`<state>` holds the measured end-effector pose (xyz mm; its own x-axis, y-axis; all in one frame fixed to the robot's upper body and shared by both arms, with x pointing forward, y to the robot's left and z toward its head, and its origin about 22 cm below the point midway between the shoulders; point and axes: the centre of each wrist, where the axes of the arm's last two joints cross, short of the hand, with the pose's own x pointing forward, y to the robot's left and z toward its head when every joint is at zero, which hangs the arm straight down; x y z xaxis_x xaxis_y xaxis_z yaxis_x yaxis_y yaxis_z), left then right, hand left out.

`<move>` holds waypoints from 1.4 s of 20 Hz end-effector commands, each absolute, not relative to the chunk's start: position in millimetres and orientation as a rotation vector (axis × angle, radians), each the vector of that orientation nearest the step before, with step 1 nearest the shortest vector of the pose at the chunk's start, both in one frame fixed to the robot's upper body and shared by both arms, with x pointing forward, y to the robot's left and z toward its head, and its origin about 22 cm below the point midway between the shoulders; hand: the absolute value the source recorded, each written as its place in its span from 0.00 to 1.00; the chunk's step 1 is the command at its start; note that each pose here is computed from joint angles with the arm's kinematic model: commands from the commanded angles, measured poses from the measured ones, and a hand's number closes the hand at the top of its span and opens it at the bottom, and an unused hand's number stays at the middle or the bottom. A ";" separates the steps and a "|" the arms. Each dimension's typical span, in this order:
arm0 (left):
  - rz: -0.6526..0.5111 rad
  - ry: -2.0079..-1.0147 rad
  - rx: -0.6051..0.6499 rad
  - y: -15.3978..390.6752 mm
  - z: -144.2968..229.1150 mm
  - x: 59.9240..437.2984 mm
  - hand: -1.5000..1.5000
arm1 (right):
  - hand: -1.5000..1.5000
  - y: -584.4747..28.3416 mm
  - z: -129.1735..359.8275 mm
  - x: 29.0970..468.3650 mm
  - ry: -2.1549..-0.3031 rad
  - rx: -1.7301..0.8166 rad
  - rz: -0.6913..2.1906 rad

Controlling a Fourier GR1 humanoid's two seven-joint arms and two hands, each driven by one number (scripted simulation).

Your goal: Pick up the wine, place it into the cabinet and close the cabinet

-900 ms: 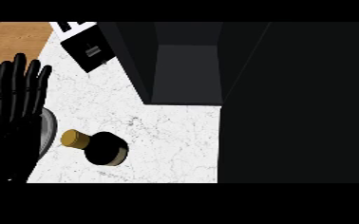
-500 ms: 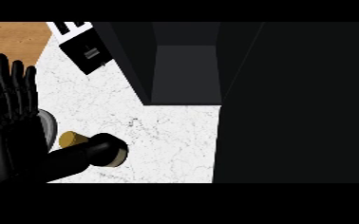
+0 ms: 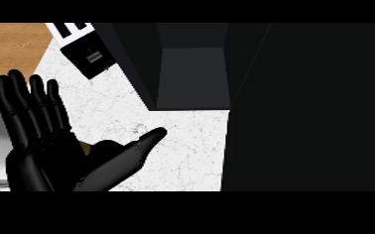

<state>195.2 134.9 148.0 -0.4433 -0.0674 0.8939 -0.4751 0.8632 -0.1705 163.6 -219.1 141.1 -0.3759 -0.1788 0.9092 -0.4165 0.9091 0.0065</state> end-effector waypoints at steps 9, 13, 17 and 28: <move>0.525 -1.980 0.384 90.8 183.9 164.1 0.00 | 0.00 -224.3 157.0 141.9 -1.964 0.443 0.269; 0.527 -1.988 0.407 92.1 207.1 158.3 0.00 | 0.00 -214.6 171.0 137.2 -1.938 0.463 0.258; 0.515 -1.966 0.433 77.2 209.2 155.5 0.00 | 0.00 -220.1 175.2 140.2 -1.947 0.466 0.261; 0.461 -1.963 0.565 71.7 234.9 143.3 0.00 | 0.00 -208.7 180.3 148.7 -1.965 0.458 0.296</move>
<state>151.9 70.8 226.1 -0.5024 -0.2290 0.8338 -0.5583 0.8223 -0.1105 157.9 -207.5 167.3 -0.3428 -0.1822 0.9216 -0.4525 0.8917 0.0080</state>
